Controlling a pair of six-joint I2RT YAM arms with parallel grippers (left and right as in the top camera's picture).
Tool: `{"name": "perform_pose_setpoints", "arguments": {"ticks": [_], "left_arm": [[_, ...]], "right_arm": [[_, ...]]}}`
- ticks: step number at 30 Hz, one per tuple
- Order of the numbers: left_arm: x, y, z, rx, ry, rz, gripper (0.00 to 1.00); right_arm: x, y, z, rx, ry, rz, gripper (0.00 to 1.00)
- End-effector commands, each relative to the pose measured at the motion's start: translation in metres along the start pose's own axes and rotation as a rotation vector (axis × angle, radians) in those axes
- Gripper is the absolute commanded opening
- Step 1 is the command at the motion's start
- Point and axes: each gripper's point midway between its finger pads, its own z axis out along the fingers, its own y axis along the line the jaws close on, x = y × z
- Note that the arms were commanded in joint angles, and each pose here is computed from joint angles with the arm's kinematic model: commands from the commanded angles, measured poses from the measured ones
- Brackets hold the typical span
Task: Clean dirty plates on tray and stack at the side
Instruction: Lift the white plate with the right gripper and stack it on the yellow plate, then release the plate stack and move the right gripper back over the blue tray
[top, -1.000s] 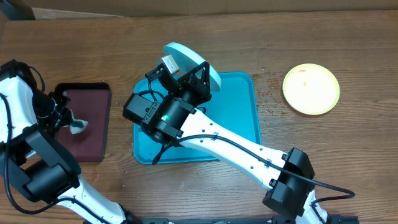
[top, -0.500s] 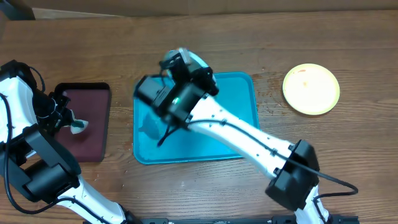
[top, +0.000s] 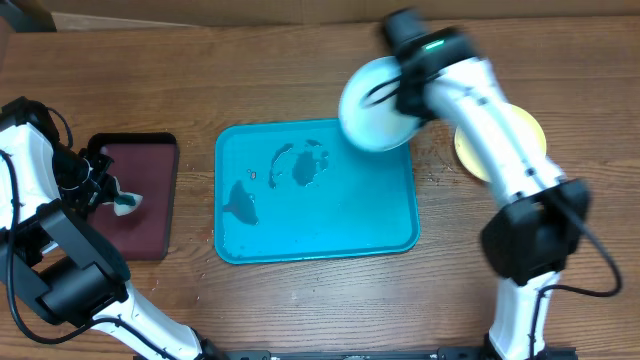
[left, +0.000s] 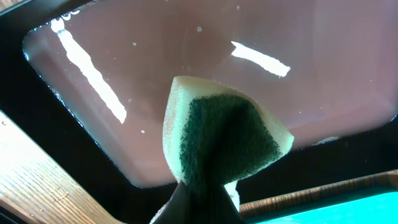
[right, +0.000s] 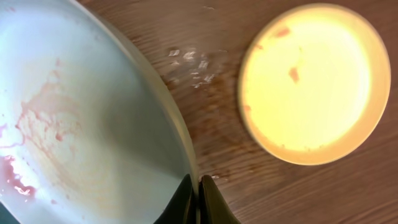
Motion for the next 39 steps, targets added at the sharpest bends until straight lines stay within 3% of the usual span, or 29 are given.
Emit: {"name": "perform_pose_setpoints", "arguments": {"ticks": [1, 9, 14, 24, 26, 27, 28, 29, 32, 39], "left_arm": [[0.004, -0.002, 0.005, -0.002, 0.014, 0.027, 0.04], [0.001, -0.004, 0.005, 0.006, 0.003, 0.029, 0.04], [0.001, -0.007, 0.005, 0.008, -0.002, 0.037, 0.04], [0.002, -0.009, 0.005, 0.01, -0.005, 0.068, 0.04], [0.002, -0.009, 0.005, 0.011, -0.006, 0.068, 0.04], [0.002, -0.009, 0.005, 0.011, -0.006, 0.068, 0.04], [0.002, -0.01, 0.005, 0.012, -0.007, 0.068, 0.05], [0.002, -0.01, 0.005, 0.012, -0.008, 0.068, 0.05], [0.0, -0.011, 0.005, 0.017, -0.014, 0.069, 0.04], [-0.009, -0.026, 0.005, 0.053, -0.069, 0.126, 0.04]], "right_arm": [[-0.021, -0.036, -0.009, -0.223, 0.113, 0.165, 0.04], [-0.037, -0.198, 0.028, -0.171, 0.2, 0.441, 0.04], [-0.025, -0.236, 0.045, -0.196, 0.245, 0.534, 0.04], [0.001, -0.206, 0.097, -0.23, 0.303, 0.458, 0.04], [0.007, -0.197, 0.103, -0.23, 0.319, 0.438, 0.21], [0.01, -0.193, 0.104, -0.23, 0.325, 0.43, 0.41], [0.011, -0.19, 0.105, -0.23, 0.331, 0.423, 0.54], [0.013, -0.187, 0.105, -0.23, 0.336, 0.418, 0.6], [0.017, -0.175, 0.1, -0.259, 0.364, 0.429, 0.61], [0.027, -0.083, 0.063, -0.638, 0.42, 0.188, 0.61]]}}
